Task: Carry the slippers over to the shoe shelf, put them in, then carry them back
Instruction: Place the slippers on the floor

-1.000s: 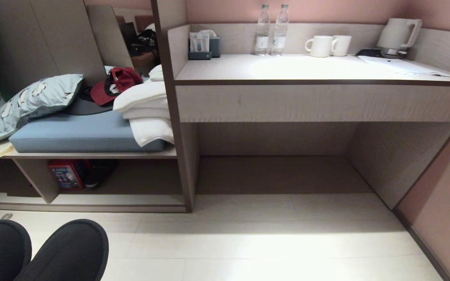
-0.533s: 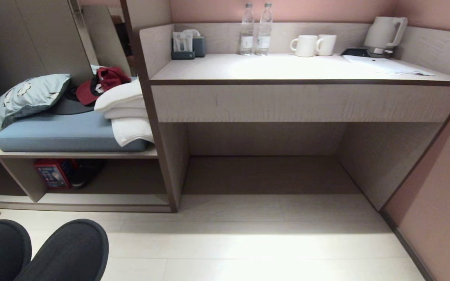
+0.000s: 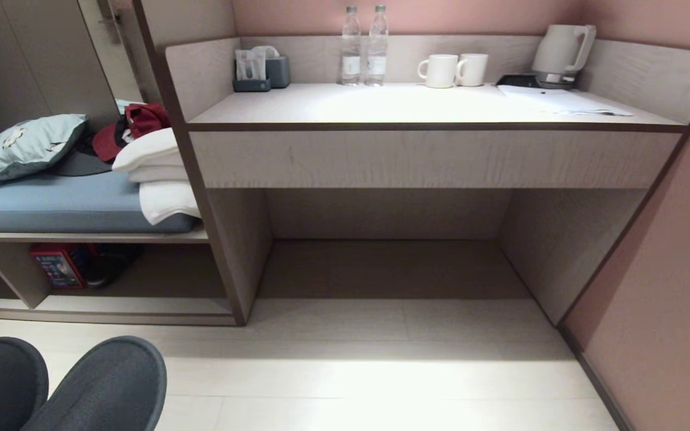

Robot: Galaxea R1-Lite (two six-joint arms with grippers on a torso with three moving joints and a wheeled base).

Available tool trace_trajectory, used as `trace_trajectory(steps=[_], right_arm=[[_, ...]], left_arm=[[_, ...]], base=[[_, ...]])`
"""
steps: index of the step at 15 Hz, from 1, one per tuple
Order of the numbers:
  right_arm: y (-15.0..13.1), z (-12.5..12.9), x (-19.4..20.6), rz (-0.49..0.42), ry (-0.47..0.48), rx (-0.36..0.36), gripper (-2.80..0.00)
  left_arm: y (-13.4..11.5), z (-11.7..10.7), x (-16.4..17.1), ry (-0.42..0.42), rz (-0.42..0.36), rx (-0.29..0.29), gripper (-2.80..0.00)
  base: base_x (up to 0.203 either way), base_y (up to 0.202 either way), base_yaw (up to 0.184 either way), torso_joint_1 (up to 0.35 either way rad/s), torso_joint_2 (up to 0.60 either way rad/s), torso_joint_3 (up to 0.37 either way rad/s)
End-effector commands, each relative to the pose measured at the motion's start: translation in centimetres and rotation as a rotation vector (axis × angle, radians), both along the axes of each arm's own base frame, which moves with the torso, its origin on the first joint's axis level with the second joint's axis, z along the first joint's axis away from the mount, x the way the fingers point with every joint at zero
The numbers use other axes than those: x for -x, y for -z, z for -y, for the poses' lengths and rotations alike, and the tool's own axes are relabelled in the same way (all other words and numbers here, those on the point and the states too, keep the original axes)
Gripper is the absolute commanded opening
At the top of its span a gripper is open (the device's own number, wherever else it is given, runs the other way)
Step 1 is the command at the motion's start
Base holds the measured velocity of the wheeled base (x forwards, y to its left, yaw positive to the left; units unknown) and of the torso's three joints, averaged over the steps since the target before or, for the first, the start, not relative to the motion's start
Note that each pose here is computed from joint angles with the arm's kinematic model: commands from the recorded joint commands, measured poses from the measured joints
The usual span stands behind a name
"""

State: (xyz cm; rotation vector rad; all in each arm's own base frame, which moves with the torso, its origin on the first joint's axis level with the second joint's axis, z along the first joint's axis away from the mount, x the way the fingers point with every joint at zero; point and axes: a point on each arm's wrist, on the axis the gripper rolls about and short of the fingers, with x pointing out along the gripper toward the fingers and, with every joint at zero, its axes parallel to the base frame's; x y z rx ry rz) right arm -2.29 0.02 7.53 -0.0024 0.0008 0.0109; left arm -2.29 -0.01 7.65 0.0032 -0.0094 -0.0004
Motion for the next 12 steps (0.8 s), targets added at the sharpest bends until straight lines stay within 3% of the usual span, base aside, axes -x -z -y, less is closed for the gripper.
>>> trace_trajectory(steps=[1,9,12], right_arm=[[0.0,0.0,0.01,0.001,-0.003,0.001,-2.8],[0.0,0.0,0.01,0.001,0.0,0.001,-2.8],[0.0,0.0,0.0,0.001,-0.001,0.001,-2.8]], left_arm=[[-0.04,0.0,0.0,0.0,0.001,0.0,-2.8],[0.01,0.0,-0.01,0.0,0.0,-0.003,-2.8],[-0.03,0.0,0.0,0.0,0.001,-0.003,-2.8]], base=[[0.0,-0.196,-0.001,0.001,0.0,0.001],[0.0,-0.194,0.003,0.003,0.0,0.002],[0.0,-0.085,0.002,0.003,0.0,-0.001]])
